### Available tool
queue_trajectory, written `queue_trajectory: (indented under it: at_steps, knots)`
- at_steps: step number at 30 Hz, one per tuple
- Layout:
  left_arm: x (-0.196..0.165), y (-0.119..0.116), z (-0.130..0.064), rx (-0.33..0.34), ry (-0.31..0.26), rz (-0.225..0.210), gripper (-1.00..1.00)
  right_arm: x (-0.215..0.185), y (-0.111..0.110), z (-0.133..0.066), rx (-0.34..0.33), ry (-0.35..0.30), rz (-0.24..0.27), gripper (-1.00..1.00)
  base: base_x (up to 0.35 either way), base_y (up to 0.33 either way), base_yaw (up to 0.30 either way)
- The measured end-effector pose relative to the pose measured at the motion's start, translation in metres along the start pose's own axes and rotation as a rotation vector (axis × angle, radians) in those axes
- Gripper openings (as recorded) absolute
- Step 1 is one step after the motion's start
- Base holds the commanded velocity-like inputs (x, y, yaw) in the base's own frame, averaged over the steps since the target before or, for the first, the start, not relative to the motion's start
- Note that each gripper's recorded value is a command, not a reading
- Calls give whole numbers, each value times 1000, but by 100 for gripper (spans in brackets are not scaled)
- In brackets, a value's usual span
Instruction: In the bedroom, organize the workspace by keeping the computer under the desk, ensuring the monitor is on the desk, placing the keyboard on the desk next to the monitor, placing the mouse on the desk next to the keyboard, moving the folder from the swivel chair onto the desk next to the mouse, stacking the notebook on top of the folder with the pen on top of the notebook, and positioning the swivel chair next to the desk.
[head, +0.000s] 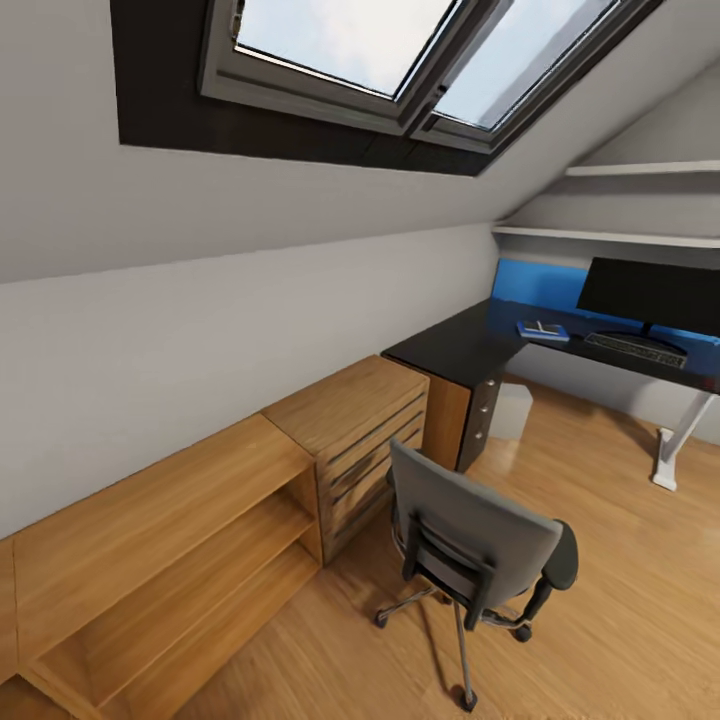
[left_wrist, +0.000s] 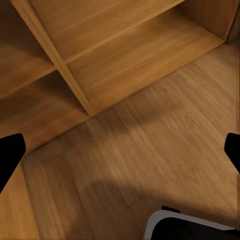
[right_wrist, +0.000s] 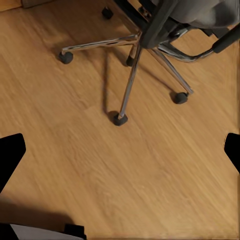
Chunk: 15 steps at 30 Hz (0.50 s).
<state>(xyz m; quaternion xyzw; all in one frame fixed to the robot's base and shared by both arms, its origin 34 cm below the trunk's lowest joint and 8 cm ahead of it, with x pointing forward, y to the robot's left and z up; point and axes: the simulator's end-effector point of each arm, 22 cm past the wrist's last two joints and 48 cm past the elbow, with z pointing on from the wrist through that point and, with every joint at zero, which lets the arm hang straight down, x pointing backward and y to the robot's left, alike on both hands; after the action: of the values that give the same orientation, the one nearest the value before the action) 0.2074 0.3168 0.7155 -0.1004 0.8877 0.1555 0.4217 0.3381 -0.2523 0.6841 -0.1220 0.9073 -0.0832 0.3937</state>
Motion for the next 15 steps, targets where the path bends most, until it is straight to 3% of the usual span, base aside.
queue_trajectory:
  at_steps: [5,15]
  knots:
    - [1,0,0,0,2,0,100,1,0,0,-1,2,0,100,3,20,-272]
    - [2,0,-1,0,6,2,100,2,1,-1,-2,6,-1,100,116,157,-272]
